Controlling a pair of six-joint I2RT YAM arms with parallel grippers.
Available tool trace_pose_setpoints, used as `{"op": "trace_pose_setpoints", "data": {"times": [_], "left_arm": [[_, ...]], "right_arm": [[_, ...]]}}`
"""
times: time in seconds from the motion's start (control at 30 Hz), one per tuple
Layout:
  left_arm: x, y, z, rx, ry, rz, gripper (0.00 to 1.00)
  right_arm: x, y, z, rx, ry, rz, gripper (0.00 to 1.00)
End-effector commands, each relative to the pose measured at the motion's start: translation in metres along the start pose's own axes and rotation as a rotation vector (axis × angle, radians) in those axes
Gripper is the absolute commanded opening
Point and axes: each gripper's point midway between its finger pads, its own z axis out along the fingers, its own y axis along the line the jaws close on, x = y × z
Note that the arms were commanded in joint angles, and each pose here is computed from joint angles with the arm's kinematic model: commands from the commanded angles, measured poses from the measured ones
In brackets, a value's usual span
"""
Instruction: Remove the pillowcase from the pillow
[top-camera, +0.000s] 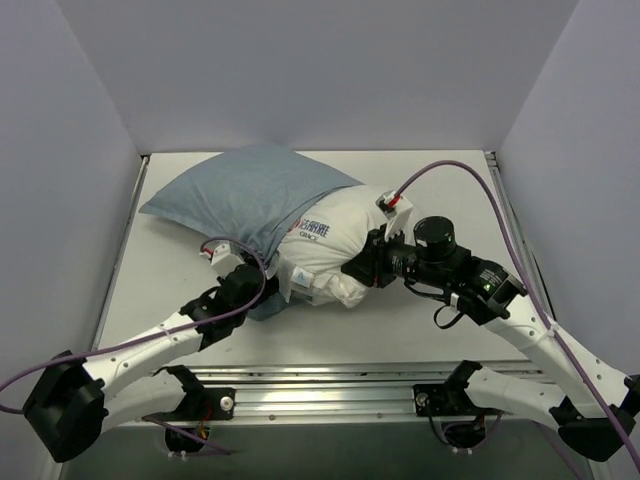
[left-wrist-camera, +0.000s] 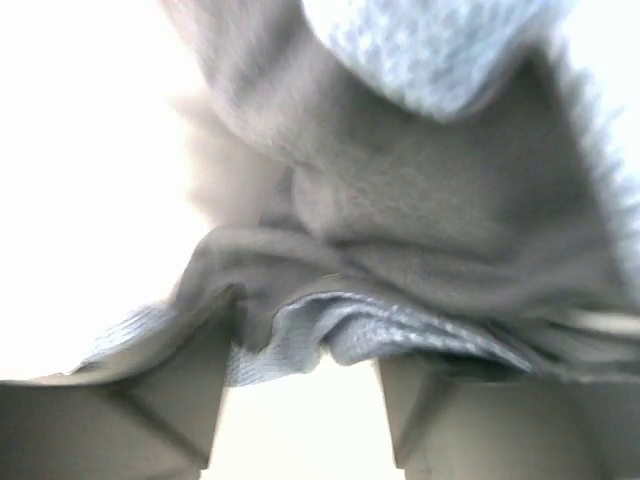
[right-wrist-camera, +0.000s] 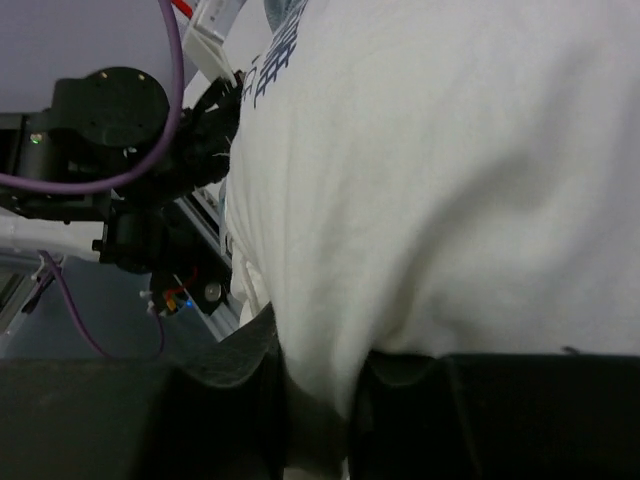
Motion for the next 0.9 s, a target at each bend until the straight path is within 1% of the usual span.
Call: {"op": "trace_pose_setpoints", "data": {"times": [0.0, 0.03, 0.07, 0.1, 0.13, 0.17, 0.2, 0.23, 0.27, 0.33, 0.37, 0.47, 0.5, 0.53, 0.57, 0.6, 0.7, 0.73, 0.8, 0.83, 0.87], "left_arm": [[-0.005, 0.012, -0.021, -0.019, 0.025, -0.033, 0.69], [-0.008, 0.011, -0.03, -0.004, 0.03, -0.04, 0.81], [-0.009, 0.011, -0.034, 0.005, 0.036, -0.045, 0.87], [-0.011, 0.01, -0.038, 0.009, 0.039, -0.049, 0.91], [-0.014, 0.014, -0.046, 0.003, 0.043, -0.048, 0.97], [-0.019, 0.014, -0.05, 0.001, 0.037, -0.053, 0.97], [-0.022, 0.015, -0.053, -0.006, 0.035, -0.068, 1.0], [-0.023, 0.02, -0.059, -0.018, 0.038, -0.069, 0.98], [-0.027, 0.021, -0.062, -0.024, 0.033, -0.086, 0.98], [-0.032, 0.024, -0.067, -0.024, 0.023, -0.095, 0.98], [-0.035, 0.024, -0.068, -0.023, 0.013, -0.099, 0.97], [-0.044, 0.027, -0.071, -0.033, -0.011, -0.112, 0.96], [-0.049, 0.026, -0.072, -0.031, -0.02, -0.117, 0.96], [-0.052, 0.024, -0.072, -0.03, -0.023, -0.115, 0.95], [-0.055, 0.023, -0.073, -0.028, -0.027, -0.104, 0.95], [-0.06, 0.018, -0.075, -0.021, -0.035, -0.104, 0.94], [-0.069, 0.016, -0.074, -0.031, -0.05, -0.082, 0.94], [-0.072, 0.015, -0.072, -0.035, -0.052, -0.081, 0.94], [-0.075, 0.012, -0.07, -0.028, -0.055, -0.07, 0.94], [-0.075, 0.01, -0.068, -0.03, -0.046, -0.068, 0.94], [-0.076, 0.011, -0.066, -0.033, -0.046, -0.067, 0.94]], "right_arm": [[-0.014, 0.036, -0.013, -0.195, -0.074, -0.051, 0.19], [0.0, 0.027, -0.011, -0.168, -0.033, -0.054, 0.24], [0.004, 0.023, -0.01, -0.153, -0.017, -0.056, 0.29], [0.011, 0.019, -0.011, -0.135, 0.008, -0.055, 0.36], [0.014, 0.017, -0.011, -0.13, 0.022, -0.08, 0.39], [0.01, 0.018, -0.013, -0.128, 0.023, -0.098, 0.43], [0.016, 0.015, -0.013, -0.113, 0.057, -0.107, 0.5], [0.014, 0.015, -0.013, -0.112, 0.063, -0.142, 0.54], [0.007, 0.019, -0.014, -0.124, 0.063, -0.16, 0.62], [0.007, 0.024, -0.016, -0.151, 0.088, -0.204, 0.68], [0.005, 0.038, -0.019, -0.221, 0.101, -0.224, 0.73], [0.006, 0.06, -0.025, -0.356, 0.129, -0.289, 0.82], [-0.001, 0.074, -0.032, -0.416, 0.121, -0.307, 0.83], [-0.005, 0.078, -0.034, -0.431, 0.11, -0.325, 0.84], [-0.01, 0.08, -0.034, -0.431, 0.096, -0.337, 0.85], [-0.023, 0.084, -0.037, -0.425, 0.056, -0.356, 0.86], [-0.041, 0.095, -0.043, -0.454, 0.009, -0.407, 0.88], [-0.047, 0.096, -0.043, -0.444, -0.007, -0.416, 0.88], [-0.06, 0.085, -0.033, -0.365, -0.029, -0.412, 0.89], [-0.073, 0.07, -0.026, -0.259, -0.062, -0.405, 0.9], [-0.075, 0.057, -0.012, -0.197, -0.046, -0.39, 0.91]]}}
